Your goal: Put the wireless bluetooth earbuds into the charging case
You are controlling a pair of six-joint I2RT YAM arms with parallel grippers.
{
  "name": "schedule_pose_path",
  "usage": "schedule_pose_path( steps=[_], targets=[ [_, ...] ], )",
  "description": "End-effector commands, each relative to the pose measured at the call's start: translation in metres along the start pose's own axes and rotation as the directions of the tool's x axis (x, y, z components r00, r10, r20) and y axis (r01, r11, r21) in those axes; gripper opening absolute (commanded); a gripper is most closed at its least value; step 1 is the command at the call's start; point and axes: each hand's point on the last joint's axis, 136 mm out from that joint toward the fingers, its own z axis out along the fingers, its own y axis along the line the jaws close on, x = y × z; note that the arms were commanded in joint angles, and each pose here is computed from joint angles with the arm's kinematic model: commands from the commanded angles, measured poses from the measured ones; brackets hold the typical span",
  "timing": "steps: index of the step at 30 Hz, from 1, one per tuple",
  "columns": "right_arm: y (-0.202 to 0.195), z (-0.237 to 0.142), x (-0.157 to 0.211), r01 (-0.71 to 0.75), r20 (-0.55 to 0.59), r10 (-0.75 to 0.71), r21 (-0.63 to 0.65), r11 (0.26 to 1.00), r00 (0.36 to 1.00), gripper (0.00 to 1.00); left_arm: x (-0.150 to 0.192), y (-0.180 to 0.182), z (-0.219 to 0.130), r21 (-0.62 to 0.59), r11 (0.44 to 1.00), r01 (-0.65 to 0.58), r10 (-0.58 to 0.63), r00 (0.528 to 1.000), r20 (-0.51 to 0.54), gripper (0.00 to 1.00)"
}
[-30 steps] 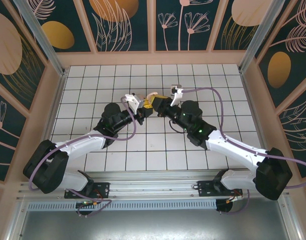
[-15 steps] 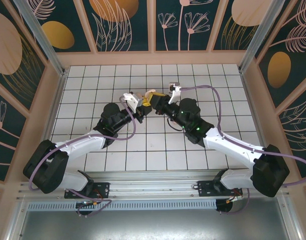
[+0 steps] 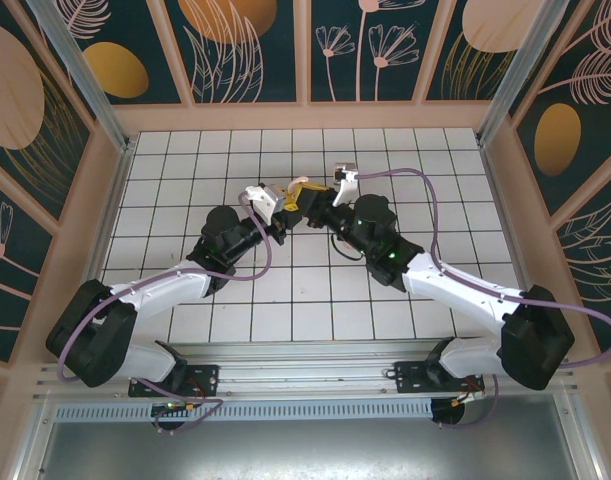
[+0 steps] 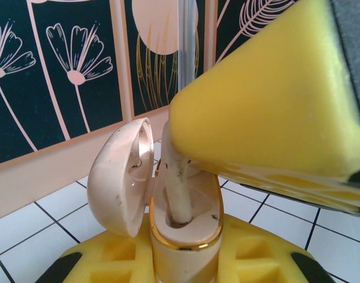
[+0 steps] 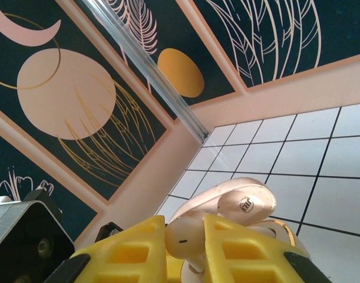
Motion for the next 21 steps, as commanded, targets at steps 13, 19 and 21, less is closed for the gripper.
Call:
schedule_pose_path(
  steps=[13,19,21],
  targets=[
    [-0.007,0.005,0.053,-0.001,-0.163,0.005,0.026,1.000,0.987,0.18,-0.069,-0.020,-0.004,0.036,0.994,-0.098,0.088,0.972,0.218,0.14],
    [0.000,0.005,0.058,-0.015,-0.174,0.016,0.003,1.000,0.985,0.18,-0.069,-0.019,-0.004,0.030,0.995,-0.098,0.089,0.972,0.218,0.14],
    [-0.005,0.004,0.062,-0.018,-0.185,0.021,0.019,1.000,0.983,0.18,-0.070,-0.019,-0.005,0.029,0.995,-0.098,0.089,0.971,0.220,0.14]
  ],
)
